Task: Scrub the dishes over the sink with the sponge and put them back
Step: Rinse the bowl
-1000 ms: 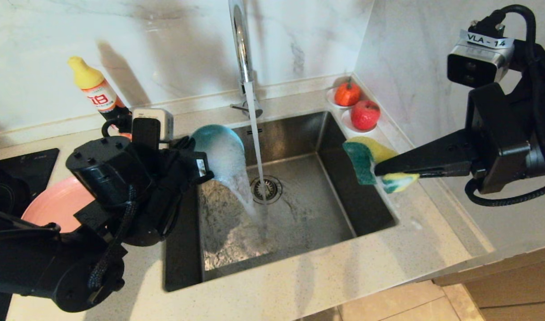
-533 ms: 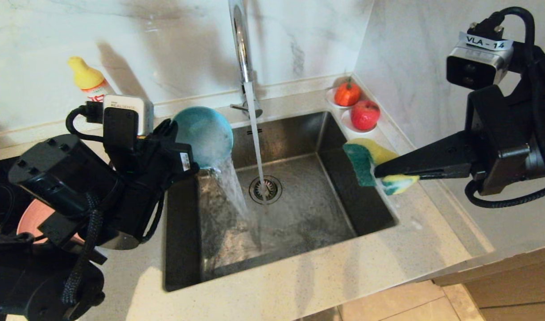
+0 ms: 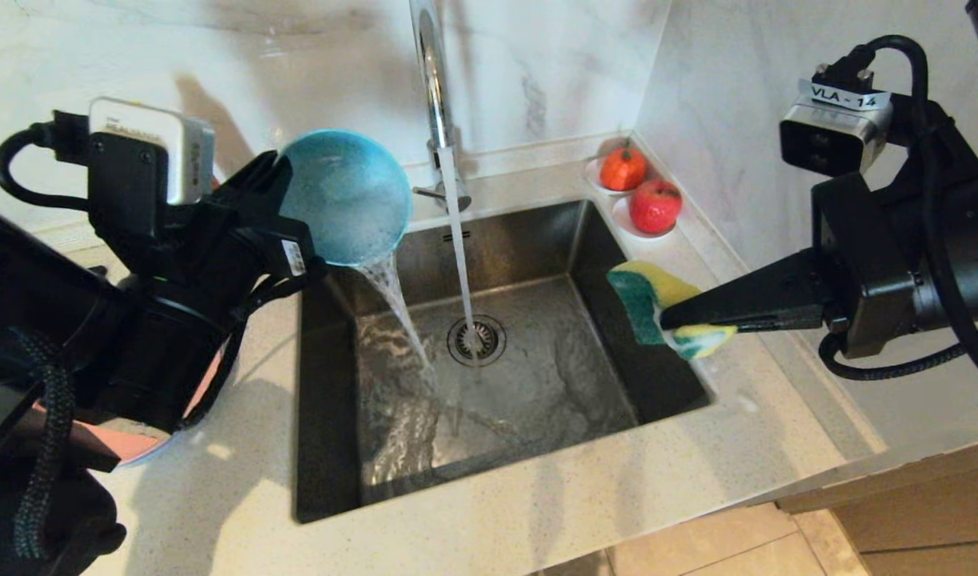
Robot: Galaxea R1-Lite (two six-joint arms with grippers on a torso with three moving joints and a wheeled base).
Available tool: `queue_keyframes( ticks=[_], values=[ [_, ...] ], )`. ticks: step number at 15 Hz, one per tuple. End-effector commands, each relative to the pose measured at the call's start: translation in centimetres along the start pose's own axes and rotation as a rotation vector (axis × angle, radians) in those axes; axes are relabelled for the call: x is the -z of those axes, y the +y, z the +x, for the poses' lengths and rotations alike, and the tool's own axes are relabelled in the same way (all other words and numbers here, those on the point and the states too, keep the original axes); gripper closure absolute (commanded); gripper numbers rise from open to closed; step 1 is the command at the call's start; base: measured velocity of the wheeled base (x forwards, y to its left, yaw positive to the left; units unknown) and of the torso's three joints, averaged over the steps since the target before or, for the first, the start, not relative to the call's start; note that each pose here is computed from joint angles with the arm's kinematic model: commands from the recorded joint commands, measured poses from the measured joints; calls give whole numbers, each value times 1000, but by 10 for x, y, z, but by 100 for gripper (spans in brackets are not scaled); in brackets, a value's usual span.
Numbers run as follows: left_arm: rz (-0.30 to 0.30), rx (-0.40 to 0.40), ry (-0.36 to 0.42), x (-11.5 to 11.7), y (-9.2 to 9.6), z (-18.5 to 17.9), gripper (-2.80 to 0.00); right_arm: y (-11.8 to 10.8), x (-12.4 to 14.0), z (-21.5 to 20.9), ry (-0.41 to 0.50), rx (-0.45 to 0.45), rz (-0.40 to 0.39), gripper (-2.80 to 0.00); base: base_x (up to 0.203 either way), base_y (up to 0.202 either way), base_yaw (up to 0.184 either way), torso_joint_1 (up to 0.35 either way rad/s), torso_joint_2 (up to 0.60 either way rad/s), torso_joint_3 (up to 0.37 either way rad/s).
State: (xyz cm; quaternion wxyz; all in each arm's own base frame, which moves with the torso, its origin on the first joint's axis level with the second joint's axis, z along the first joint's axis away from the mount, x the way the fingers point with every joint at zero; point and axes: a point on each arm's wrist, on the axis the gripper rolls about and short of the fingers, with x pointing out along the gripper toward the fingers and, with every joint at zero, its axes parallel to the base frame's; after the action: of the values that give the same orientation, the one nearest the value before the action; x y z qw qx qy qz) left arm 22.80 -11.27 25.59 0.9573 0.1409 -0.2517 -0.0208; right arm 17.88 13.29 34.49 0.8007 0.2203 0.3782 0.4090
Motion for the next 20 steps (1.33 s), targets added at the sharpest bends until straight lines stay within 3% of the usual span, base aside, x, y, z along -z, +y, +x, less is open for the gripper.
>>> queue_keyframes(
  ticks=[1,3,7,10,16,19,20],
  values=[
    [0,-7,-65,-16,9,-3,0,-2,0,4,14,5,11,0,0,0,0,0,0,0],
    [29,29,-120,-25,13,-5,0,-4,0,6,18,10,12,0,0,0,0,0,0,0],
    [43,60,-166,-32,17,-8,0,-4,-1,8,19,10,11,0,0,0,0,0,0,0],
    [85,99,-198,-32,16,-10,0,-5,-2,10,23,13,12,0,0,0,0,0,0,0],
    [145,109,-263,-36,18,-11,0,-7,-6,17,8,7,8,0,0,0,0,0,0,0],
    [184,124,-285,-38,19,-12,0,-9,-6,20,10,8,9,0,0,0,0,0,0,0],
    [223,142,-306,-37,20,-13,0,-11,-7,21,9,12,12,0,0,0,0,0,0,0]
  ],
)
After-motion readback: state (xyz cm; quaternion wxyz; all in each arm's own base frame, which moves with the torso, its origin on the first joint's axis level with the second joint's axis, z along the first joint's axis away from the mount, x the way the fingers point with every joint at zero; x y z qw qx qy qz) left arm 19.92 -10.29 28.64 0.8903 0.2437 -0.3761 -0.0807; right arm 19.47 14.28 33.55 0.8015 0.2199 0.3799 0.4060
